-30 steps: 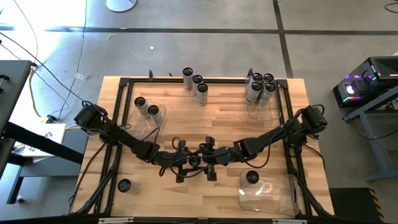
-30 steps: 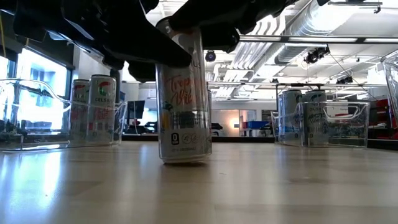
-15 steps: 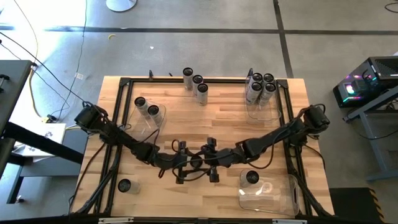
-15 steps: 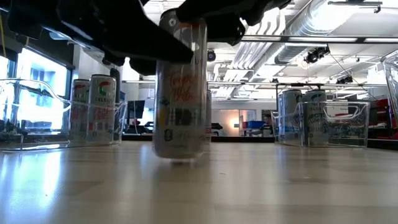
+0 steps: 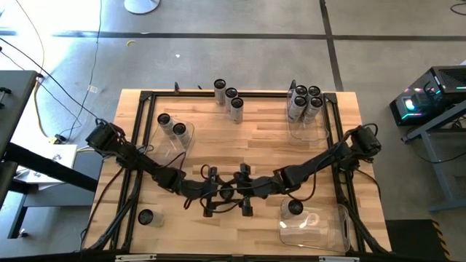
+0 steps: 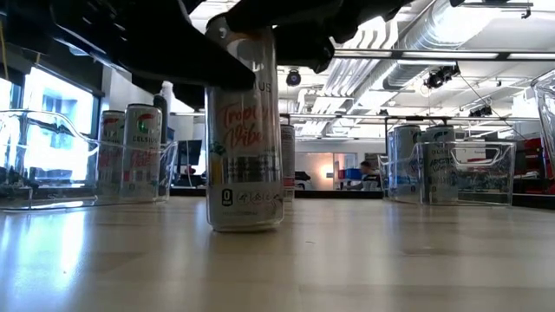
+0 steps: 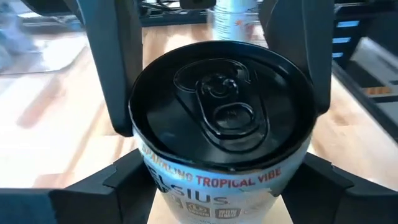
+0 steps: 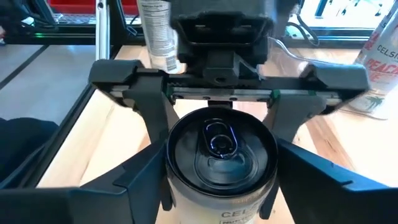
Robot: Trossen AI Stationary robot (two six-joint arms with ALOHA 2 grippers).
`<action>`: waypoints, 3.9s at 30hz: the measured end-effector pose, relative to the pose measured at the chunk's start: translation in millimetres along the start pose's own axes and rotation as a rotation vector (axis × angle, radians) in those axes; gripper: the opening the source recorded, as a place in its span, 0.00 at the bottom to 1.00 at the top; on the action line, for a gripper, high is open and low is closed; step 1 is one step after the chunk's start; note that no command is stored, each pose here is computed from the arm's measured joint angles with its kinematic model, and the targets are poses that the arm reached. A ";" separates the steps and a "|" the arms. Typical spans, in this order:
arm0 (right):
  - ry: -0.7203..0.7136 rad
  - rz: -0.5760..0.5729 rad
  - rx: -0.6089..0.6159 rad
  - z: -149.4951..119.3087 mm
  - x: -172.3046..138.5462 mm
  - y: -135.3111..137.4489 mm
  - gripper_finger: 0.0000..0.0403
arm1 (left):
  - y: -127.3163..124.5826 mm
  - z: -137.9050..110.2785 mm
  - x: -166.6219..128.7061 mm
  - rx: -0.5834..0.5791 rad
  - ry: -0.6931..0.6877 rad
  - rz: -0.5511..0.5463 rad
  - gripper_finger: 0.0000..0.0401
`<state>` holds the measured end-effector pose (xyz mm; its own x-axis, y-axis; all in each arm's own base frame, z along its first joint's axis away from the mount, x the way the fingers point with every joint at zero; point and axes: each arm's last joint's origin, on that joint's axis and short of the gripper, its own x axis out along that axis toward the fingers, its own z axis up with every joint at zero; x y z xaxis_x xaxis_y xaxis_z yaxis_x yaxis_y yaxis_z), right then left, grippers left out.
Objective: Sort soda cans
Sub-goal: Put the white-yellow soda can into the bottom transparent bin, then put the white-pink soda can into the middle transparent bin
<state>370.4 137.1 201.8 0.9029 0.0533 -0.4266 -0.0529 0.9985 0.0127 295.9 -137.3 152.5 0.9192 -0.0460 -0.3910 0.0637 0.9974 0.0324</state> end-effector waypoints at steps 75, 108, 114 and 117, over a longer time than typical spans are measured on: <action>-0.048 -0.083 0.211 -64.5 -233.7 144.1 0.58 | -3.8 -14.2 -68.8 -0.137 -0.139 0.102 0.76; 0.141 -0.047 0.238 -72.4 -199.7 145.3 0.73 | -3.6 -13.9 -68.7 -0.167 -0.142 0.103 0.76; 0.096 -0.014 0.153 -52.2 -209.4 155.0 0.73 | -2.4 -13.0 -69.2 -0.187 -0.162 0.154 0.76; 0.079 -0.011 0.107 -41.9 -212.5 157.7 0.73 | -1.9 -11.0 -69.6 -0.195 -0.185 0.174 0.76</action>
<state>152.4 282.8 256.6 0.8666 0.0450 -0.4970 0.0070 0.9947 0.1022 227.5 -135.4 169.6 0.9659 0.1350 -0.2209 -0.1600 0.9821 -0.0996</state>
